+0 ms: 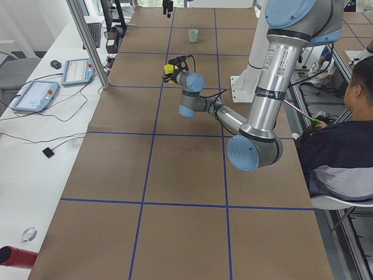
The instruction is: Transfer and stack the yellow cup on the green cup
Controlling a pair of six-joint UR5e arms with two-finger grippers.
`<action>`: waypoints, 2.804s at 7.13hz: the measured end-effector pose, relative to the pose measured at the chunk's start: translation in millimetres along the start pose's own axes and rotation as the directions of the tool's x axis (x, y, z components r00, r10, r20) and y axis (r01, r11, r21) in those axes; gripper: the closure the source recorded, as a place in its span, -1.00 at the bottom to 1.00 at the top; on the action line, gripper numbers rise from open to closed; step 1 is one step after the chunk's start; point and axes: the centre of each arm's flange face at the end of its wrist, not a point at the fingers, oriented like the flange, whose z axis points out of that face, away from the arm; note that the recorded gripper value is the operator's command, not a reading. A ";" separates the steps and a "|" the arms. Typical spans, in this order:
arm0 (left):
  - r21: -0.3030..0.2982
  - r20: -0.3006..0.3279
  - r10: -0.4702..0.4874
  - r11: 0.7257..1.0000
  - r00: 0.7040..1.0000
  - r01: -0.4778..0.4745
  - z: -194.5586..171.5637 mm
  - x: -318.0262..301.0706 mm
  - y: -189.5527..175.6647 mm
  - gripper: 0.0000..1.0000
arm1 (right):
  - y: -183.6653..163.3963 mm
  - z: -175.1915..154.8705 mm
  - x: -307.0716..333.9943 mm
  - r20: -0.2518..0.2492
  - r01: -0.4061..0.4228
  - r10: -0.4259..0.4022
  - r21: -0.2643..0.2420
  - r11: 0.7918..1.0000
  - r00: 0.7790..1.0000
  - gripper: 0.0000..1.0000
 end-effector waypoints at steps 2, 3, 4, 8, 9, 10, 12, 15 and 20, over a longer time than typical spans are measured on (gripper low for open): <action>0.017 -0.074 -0.002 1.000 0.997 0.004 20.5 36.6 -3.8 0.42 | -27.6 23.2 -113.0 0.099 -0.077 0.078 -0.016 0.997 0.992 -1.00; 0.024 -0.108 -0.006 1.000 0.994 0.009 30.0 54.1 -6.3 0.41 | -32.2 33.6 -164.7 0.141 -0.099 0.103 -0.032 0.995 0.985 -1.00; 0.027 -0.146 -0.013 0.999 0.989 0.017 40.1 75.2 -6.2 0.37 | -32.9 43.7 -211.8 0.174 -0.127 0.134 -0.052 0.991 0.976 -1.00; 0.032 -0.197 -0.024 0.999 0.980 0.031 53.9 107.0 -6.4 0.28 | -15.8 82.8 -340.9 0.175 -0.240 0.267 -0.162 0.957 0.948 -1.00; 0.030 -0.201 -0.025 0.999 0.979 0.032 54.8 109.7 -4.8 0.26 | -9.5 90.6 -354.1 0.159 -0.254 0.281 -0.173 0.952 0.946 -1.00; 0.028 -0.203 -0.026 0.999 0.979 0.033 55.3 111.1 -3.7 0.24 | -3.3 98.4 -362.3 0.140 -0.264 0.290 -0.179 0.948 0.947 -1.00; 0.027 -0.203 -0.027 0.999 0.979 0.033 55.1 111.6 -2.7 0.21 | 4.5 108.5 -368.2 0.103 -0.277 0.299 -0.184 0.943 0.949 -1.00; 0.025 -0.205 -0.028 0.999 0.978 0.034 54.6 112.2 -1.0 0.05 | 17.7 123.4 -379.2 0.075 -0.267 0.283 -0.176 0.948 0.956 -0.53; 0.028 -0.217 -0.032 0.999 0.976 0.039 56.9 118.4 -0.3 -0.99 | 25.8 118.7 -390.3 0.091 -0.210 0.225 -0.144 0.967 0.970 1.00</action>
